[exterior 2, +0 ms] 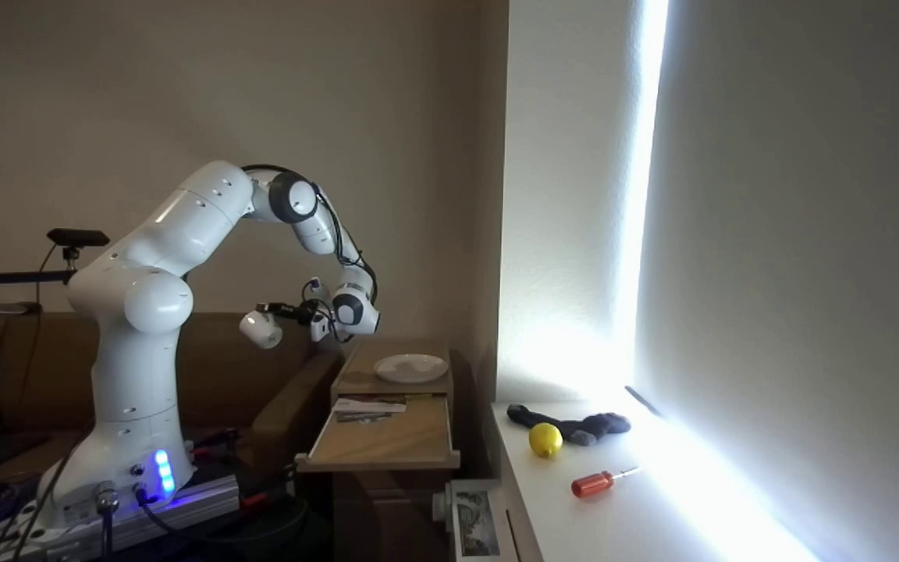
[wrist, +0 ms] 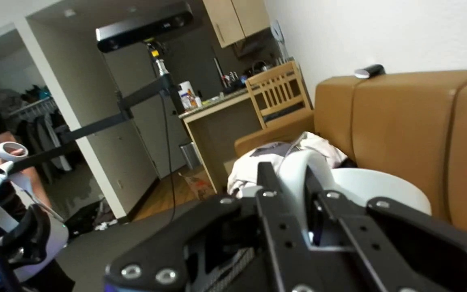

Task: Remove the white mug from the nightstand shelf and place it on the sofa

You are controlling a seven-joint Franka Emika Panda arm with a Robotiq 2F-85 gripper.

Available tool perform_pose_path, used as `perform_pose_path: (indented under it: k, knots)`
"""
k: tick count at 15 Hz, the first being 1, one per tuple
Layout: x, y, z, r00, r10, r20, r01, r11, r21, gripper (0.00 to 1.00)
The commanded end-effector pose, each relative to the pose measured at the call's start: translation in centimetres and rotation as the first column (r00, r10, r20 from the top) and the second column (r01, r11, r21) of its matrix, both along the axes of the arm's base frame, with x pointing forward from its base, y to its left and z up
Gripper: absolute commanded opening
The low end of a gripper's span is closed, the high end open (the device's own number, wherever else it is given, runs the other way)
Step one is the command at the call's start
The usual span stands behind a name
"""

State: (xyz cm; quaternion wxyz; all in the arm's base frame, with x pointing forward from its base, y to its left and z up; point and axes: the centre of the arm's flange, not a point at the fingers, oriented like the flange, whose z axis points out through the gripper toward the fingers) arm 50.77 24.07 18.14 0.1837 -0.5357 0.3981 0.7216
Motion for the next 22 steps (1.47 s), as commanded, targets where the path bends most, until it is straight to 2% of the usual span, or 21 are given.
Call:
perform_pose_path:
  k: [1,4,6,8,11,15,18,22]
  knots:
    - [-2.2,3.3,-0.1,0.996,0.072,-0.052,-0.068,0.995,0.074,0.04]
    - [-3.5,5.7,-1.3,0.991,0.133,-0.011,-0.133,0.991,0.012,0.04]
    - [-4.5,6.7,-2.4,0.979,0.193,0.059,-0.186,0.977,-0.101,0.04]
    - [-4.8,7.5,-3.9,0.961,0.251,0.12,-0.227,0.957,-0.18,0.04]
    - [-4.9,8.4,-5.7,0.916,0.338,0.216,-0.268,0.916,-0.298,0.04]
    - [-5.3,10.1,-6.9,0.833,0.429,0.349,-0.259,0.86,-0.44,0.04]
    - [-5.1,12.3,-7.0,0.752,0.474,0.457,-0.206,0.829,-0.521,0.04]
    - [-2.5,17.1,-4.3,0.648,0.42,0.635,-0.049,0.855,-0.516,0.04]
